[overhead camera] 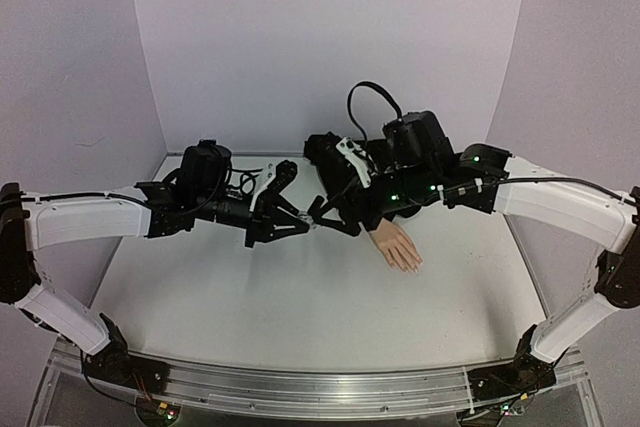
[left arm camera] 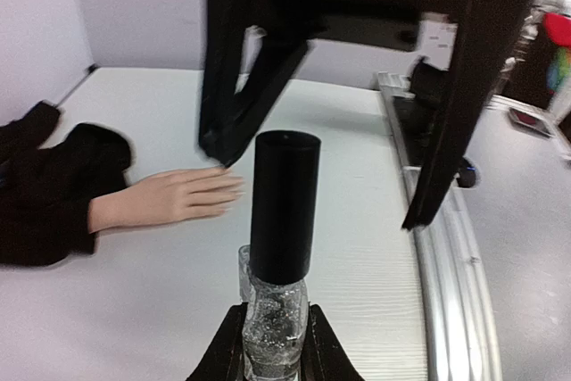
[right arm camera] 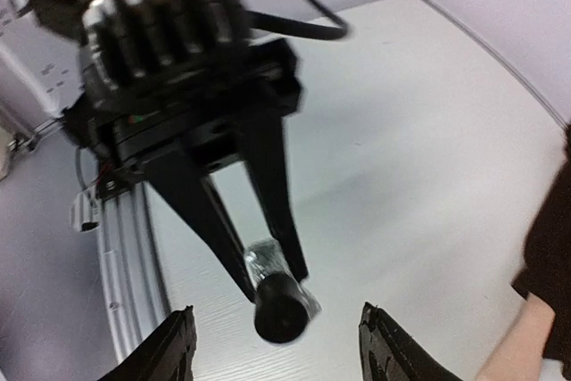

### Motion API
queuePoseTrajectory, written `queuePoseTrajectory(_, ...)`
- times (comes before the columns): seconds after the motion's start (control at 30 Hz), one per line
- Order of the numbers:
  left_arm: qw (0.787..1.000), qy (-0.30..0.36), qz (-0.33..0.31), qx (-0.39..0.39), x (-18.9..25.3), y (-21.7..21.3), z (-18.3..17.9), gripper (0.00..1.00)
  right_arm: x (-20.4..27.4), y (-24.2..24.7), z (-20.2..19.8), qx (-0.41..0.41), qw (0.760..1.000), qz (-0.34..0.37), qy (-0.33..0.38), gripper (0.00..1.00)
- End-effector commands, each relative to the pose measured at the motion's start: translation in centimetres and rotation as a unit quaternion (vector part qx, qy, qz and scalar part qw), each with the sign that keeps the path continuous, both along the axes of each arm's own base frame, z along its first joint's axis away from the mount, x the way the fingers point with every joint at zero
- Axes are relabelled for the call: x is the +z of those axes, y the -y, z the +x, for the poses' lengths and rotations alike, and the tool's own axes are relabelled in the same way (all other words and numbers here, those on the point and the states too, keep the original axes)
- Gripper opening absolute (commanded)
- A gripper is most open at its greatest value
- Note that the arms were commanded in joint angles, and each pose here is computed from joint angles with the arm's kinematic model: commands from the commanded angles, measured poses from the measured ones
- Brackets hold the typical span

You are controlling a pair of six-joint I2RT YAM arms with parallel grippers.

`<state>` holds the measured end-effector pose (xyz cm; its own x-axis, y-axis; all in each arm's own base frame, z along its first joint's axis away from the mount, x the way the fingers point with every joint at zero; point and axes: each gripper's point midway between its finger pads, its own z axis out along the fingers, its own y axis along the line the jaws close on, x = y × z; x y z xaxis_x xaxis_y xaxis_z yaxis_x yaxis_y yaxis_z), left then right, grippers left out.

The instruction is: Paint the nails

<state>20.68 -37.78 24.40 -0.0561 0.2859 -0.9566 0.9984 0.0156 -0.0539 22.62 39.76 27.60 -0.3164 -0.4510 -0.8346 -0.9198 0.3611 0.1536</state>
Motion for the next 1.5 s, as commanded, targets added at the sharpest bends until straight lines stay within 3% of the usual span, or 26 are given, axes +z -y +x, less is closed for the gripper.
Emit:
queuePoseTrajectory(0.0,0.974,0.081,-0.024,0.210,2.3,-1.0,7.0,0.00,2.1,2.2,5.3,-0.213,0.975,0.054,-0.024,0.66)
queuePoseTrajectory(0.17,0.952,0.096,-0.006,0.290,1.6,-0.4,9.4,0.00,2.8,1.4,6.6,-0.259,0.960,0.091,-0.062,0.64)
queuePoseTrajectory(0.4,0.940,0.090,-0.025,0.327,2.2,-0.2,10.2,0.00,3.0,0.0,8.8,-0.305,0.942,0.112,-0.087,0.49)
queuePoseTrajectory(0.8,0.942,0.090,-0.030,0.322,2.6,0.0,9.8,0.00,1.5,-3.6,10.0,-0.285,0.945,0.108,-0.120,0.35)
queuePoseTrajectory(1.13,0.950,0.083,-0.045,0.297,3.3,0.1,8.6,0.00,1.2,-4.1,10.0,-0.267,0.952,0.098,-0.111,0.09)
queuePoseTrajectory(1.27,0.975,0.083,-0.069,0.192,4.3,1.0,4.7,0.00,1.3,-4.4,8.1,-0.188,0.975,0.082,-0.088,0.00)
queuePoseTrajectory(1.33,0.988,0.085,-0.093,0.092,4.6,0.9,0.9,0.00,1.7,-5.4,3.9,-0.042,0.991,0.088,-0.095,0.00)
queuePoseTrajectory(1.43,0.987,0.074,-0.138,-0.025,6.4,-0.5,-3.3,0.00,3.0,-5.1,-2.2,0.134,0.979,0.109,-0.106,0.02)
queuePoseTrajectory(1.47,0.987,0.069,-0.137,-0.040,6.5,-0.7,-3.7,0.00,3.2,-4.7,-3.1,0.154,0.976,0.113,-0.107,0.06)
